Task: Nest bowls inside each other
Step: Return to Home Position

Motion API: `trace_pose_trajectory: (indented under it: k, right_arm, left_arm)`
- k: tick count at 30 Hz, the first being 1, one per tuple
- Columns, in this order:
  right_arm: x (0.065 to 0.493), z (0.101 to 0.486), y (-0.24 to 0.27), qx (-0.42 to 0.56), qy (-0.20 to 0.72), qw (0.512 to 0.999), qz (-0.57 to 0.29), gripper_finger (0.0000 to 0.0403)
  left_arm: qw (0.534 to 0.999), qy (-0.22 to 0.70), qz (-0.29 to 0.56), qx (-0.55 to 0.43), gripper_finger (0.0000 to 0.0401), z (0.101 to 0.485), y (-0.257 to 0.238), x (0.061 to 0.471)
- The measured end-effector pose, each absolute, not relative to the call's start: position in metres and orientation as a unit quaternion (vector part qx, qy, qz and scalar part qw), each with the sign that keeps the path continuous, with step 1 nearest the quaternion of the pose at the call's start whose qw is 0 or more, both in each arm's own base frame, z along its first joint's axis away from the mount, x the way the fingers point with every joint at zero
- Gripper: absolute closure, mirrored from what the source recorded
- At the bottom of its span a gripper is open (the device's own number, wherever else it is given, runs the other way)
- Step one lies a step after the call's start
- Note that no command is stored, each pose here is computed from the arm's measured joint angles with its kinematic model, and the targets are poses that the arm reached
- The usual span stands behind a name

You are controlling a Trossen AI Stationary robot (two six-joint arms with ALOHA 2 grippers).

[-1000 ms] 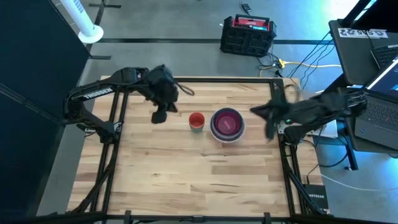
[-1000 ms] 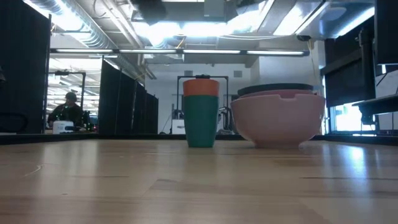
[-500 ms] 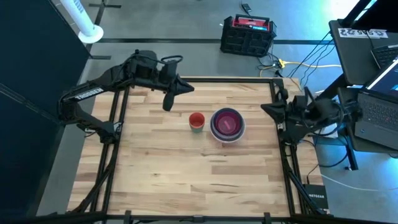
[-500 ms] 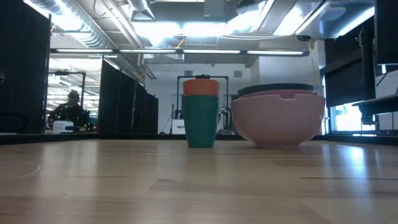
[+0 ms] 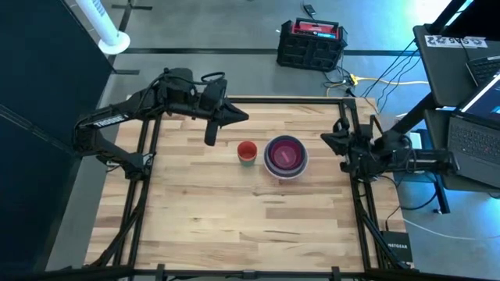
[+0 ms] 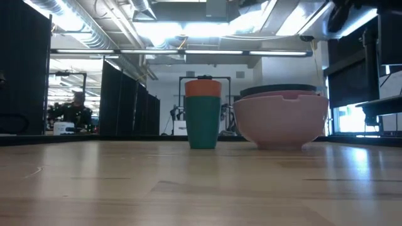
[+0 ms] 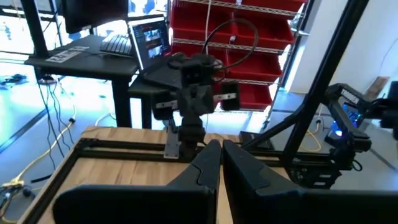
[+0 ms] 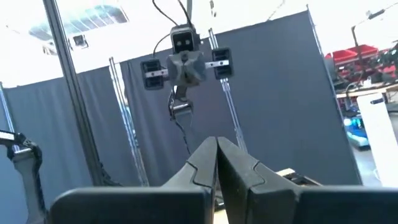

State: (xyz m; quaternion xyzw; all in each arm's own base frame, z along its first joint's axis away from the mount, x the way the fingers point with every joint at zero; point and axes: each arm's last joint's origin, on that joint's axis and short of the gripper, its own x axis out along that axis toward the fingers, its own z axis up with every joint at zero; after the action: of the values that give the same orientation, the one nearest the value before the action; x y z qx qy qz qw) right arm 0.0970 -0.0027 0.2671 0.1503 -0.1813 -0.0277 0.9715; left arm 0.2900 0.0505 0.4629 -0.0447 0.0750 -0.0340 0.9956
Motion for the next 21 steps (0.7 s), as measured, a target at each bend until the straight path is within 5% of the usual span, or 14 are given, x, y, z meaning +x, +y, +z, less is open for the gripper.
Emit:
trace_pose_trajectory:
  k: [21]
  right_arm:
    - [0.087,0.21,-0.012,0.217,-0.202,0.951,-0.083,0.0403]
  left_arm:
    - [0.996,0.075,-0.022,-0.048,0.0401,0.474,0.044,0.267]
